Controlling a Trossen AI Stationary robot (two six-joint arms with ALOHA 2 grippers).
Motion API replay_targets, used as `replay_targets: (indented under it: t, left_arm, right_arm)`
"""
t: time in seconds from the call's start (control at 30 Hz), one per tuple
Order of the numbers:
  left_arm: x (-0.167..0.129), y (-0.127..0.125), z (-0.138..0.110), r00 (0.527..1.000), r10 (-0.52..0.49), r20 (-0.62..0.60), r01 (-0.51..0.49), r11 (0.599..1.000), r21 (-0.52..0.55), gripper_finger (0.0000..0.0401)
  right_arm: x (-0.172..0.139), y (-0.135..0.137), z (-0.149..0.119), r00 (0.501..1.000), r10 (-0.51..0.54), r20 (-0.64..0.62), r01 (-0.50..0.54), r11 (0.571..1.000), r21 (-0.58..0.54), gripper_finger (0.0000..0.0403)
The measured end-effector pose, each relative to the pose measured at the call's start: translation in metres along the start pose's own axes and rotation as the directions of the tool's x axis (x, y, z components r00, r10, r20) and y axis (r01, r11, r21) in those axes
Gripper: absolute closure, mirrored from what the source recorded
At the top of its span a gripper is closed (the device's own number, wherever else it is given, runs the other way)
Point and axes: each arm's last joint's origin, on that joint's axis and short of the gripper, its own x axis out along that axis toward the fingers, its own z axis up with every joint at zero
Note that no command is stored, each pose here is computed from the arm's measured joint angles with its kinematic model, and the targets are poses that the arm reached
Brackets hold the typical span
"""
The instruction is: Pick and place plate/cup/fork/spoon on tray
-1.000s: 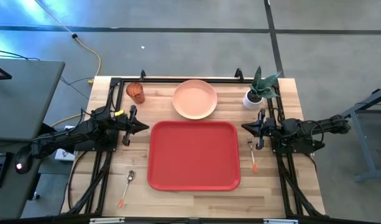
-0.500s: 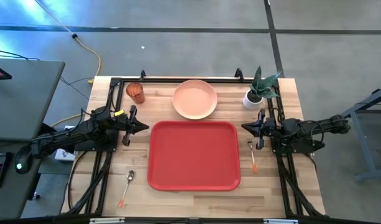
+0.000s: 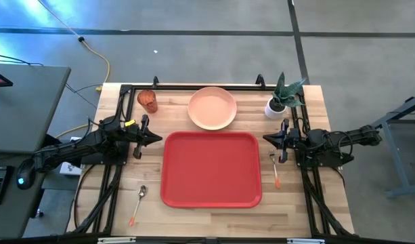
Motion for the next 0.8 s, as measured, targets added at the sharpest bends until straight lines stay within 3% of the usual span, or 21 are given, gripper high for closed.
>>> replay_targets:
  t: [0.2, 0.3, 0.53, 0.7, 0.8]
  left_arm:
    - [0.000, 0.000, 0.001, 1.000, 0.000, 0.014, 0.000, 1.000, 0.007, 0.0398]
    - [-0.001, 0.000, 0.013, 0.992, 0.010, 0.127, -0.019, 0.997, 0.072, 0.0398]
    - [-0.004, -0.001, 0.029, 0.960, 0.011, 0.278, -0.038, 0.995, 0.092, 0.0398]
    - [-0.004, -0.002, 0.028, 0.964, -0.023, 0.266, 0.031, 0.999, -0.025, 0.0398]
    - [-0.003, -0.002, 0.026, 0.969, -0.017, 0.248, 0.038, 0.996, -0.078, 0.0398]
  right_arm:
    - [0.000, 0.000, 0.000, 1.000, 0.000, 0.000, 0.000, 1.000, 0.000, 0.0402]
    - [0.000, 0.000, 0.000, 1.000, 0.000, 0.000, 0.000, 1.000, 0.000, 0.0402]
    - [0.000, 0.000, 0.000, 1.000, 0.000, 0.000, 0.000, 1.000, 0.000, 0.0402]
    - [0.000, 0.000, 0.001, 1.000, -0.004, 0.007, 0.004, 1.000, -0.001, 0.0402]
    - [0.000, -0.001, 0.009, 0.995, -0.035, 0.088, 0.020, 0.986, 0.167, 0.0402]
